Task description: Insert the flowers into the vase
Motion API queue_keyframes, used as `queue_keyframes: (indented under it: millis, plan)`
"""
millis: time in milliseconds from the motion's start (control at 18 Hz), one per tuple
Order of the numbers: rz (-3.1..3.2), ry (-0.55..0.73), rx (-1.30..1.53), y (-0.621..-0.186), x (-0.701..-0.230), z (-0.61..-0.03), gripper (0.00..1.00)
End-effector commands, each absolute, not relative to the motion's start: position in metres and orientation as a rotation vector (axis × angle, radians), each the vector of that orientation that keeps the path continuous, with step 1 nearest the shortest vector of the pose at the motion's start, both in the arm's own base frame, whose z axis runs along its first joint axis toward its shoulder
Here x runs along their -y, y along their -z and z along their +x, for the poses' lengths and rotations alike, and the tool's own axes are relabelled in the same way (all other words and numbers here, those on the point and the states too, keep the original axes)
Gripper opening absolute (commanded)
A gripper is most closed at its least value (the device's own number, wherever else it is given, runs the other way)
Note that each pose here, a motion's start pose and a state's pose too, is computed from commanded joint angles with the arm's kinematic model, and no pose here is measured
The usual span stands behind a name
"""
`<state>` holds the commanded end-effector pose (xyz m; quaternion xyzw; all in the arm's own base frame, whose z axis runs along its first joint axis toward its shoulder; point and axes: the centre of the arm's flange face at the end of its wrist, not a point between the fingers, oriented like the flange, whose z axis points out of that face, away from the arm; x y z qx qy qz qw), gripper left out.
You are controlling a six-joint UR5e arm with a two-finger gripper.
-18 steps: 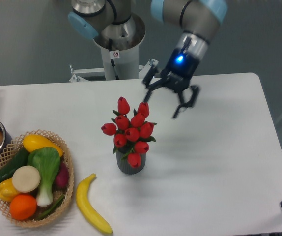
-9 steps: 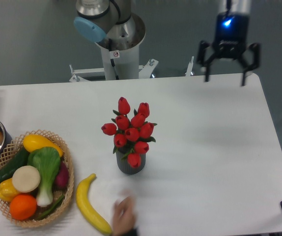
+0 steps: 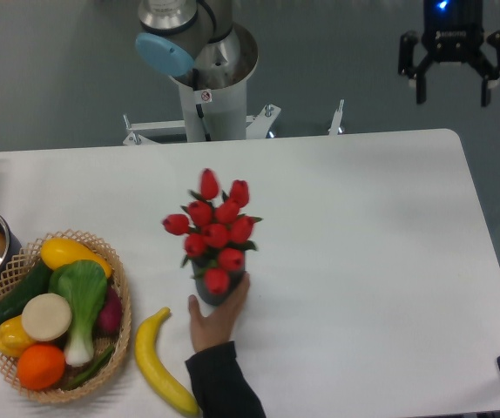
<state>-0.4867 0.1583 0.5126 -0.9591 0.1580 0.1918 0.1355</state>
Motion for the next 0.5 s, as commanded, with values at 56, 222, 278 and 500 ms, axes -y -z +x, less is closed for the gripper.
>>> queue_keyframes:
  millis: [56,222,278,500]
  plan:
    - [-2.787,-0.529,-0.489,-0.515,-0.151,-0.487,1.0]
    - [-2.791,-0.459,-0.615,-0.516,-0.128,-0.489,1.0]
    - [-2.796,-0.45,-0.652,-0.515,-0.121,-0.489,1.0]
    - [-2.829,-0.445,-0.702,-0.515,-0.116,-0.485,1.0]
